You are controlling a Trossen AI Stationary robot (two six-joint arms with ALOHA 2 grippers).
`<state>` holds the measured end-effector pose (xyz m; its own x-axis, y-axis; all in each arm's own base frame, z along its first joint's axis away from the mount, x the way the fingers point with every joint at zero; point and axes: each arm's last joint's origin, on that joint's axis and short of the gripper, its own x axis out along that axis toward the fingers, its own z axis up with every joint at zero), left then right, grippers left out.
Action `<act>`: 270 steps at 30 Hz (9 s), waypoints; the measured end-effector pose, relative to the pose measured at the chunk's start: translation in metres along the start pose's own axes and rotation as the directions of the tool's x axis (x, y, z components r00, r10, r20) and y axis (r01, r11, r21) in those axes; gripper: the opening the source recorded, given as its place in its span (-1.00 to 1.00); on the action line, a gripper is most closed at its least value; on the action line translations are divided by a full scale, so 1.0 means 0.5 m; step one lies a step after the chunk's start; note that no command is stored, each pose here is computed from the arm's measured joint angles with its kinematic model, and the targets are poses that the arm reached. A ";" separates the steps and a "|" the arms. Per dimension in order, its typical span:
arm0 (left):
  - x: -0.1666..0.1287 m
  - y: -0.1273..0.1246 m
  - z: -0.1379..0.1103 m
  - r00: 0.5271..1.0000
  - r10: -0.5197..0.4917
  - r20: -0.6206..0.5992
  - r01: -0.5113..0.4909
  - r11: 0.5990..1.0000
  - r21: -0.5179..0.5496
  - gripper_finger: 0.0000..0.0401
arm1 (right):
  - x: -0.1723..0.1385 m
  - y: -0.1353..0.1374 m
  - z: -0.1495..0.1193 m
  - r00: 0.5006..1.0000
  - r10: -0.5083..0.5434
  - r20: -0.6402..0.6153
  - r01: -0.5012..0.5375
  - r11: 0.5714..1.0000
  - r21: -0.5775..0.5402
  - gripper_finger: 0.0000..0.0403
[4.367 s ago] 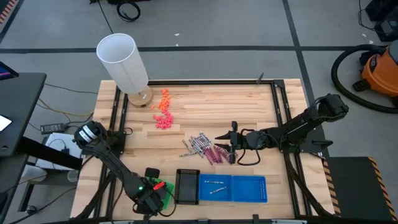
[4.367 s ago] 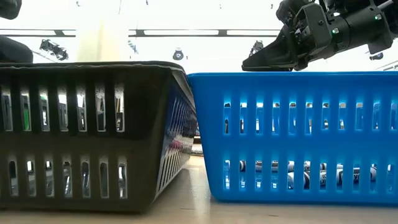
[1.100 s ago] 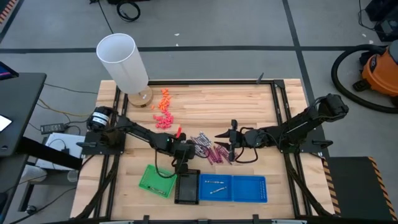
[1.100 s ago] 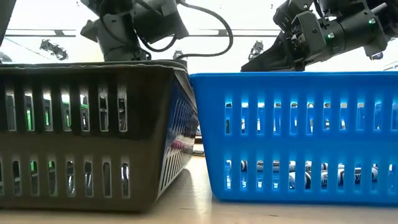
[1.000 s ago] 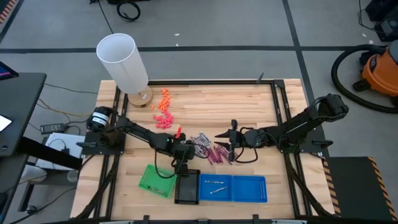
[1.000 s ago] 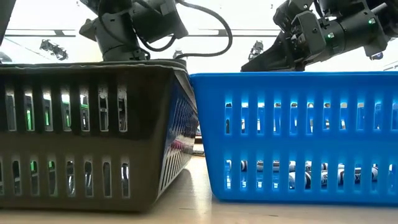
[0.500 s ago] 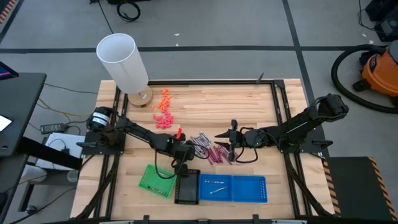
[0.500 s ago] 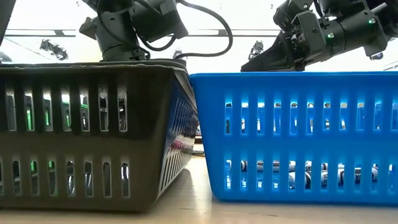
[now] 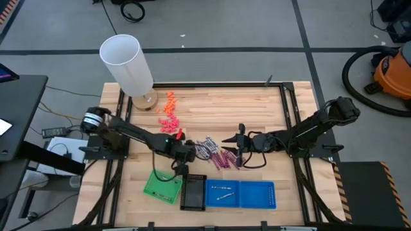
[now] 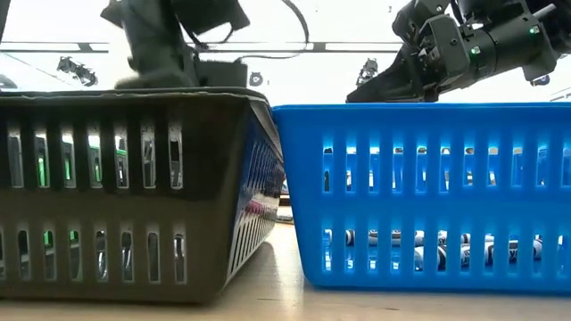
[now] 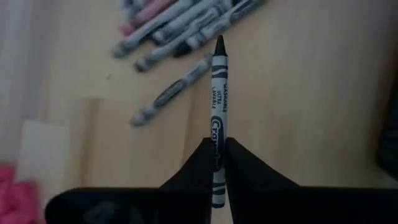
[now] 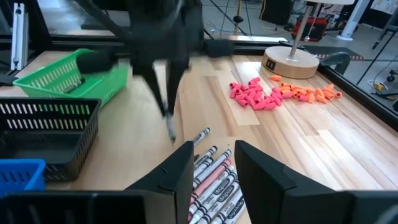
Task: Sort crayons
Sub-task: Put the black crayon into the green bin
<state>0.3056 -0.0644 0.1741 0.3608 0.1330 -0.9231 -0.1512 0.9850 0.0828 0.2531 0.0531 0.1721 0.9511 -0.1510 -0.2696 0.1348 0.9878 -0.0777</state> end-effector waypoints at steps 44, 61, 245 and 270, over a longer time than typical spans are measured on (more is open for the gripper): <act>-0.098 -0.111 -0.239 0.911 -0.407 -0.064 0.395 0.907 -0.147 -0.89 | 0.000 0.000 0.004 1.000 -0.004 0.022 0.003 1.000 0.023 -0.37; -0.099 -0.114 -0.236 0.924 -0.383 -0.012 0.377 0.915 -0.142 -0.47 | 0.000 0.000 0.005 1.000 -0.003 0.024 0.003 1.000 0.024 -0.37; -0.077 -0.089 -0.023 0.948 -0.239 0.208 0.135 0.899 0.418 -0.41 | 0.012 -0.074 -0.048 0.941 -0.239 -0.241 0.286 0.940 0.185 -0.37; 0.088 0.035 0.064 0.946 -0.181 0.270 0.034 0.882 0.471 -0.41 | 0.013 -0.072 -0.043 0.947 -0.235 -0.217 0.273 0.948 0.164 -0.37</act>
<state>0.3485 -0.0375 0.1468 0.6173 -0.0230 -0.7864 0.3125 0.9245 0.2182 0.2482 0.0157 0.1524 0.8092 -0.3834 -0.4453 0.4328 0.9014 0.0104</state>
